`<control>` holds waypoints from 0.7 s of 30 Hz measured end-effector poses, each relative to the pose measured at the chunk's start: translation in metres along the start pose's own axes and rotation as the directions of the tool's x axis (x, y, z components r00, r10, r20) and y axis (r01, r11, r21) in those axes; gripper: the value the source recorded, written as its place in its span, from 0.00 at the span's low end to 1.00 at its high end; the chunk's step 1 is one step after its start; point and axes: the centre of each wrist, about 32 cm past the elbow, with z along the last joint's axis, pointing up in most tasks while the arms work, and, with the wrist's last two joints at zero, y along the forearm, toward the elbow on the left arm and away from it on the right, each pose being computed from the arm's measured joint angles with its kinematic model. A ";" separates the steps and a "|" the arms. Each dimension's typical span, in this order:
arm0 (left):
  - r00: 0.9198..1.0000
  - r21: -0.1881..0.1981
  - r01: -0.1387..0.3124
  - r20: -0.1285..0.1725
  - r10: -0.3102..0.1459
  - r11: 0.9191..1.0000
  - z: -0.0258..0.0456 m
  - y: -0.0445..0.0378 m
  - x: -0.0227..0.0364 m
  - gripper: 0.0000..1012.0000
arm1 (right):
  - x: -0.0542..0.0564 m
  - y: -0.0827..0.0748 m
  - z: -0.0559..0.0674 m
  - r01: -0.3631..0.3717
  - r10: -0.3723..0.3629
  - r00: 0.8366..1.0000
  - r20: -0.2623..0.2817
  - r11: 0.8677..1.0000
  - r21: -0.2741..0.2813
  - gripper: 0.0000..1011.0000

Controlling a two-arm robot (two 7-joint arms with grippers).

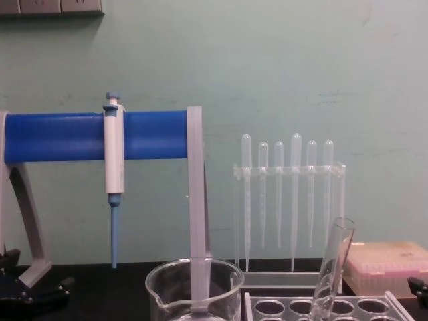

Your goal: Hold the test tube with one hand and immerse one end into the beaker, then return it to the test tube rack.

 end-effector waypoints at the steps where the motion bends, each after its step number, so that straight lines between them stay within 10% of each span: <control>1: 1.000 0.000 0.000 0.000 0.000 1.000 0.0000 0.0000 0.0000 0.99 | 0.000 0.000 0.000 0.000 0.000 1.000 0.000 1.000 0.000 0.99; 21: 1.000 0.000 0.000 0.000 0.000 1.000 0.0000 0.0000 0.0000 0.99 | 0.026 -0.038 0.047 -0.102 0.120 0.988 -0.095 0.978 0.181 0.99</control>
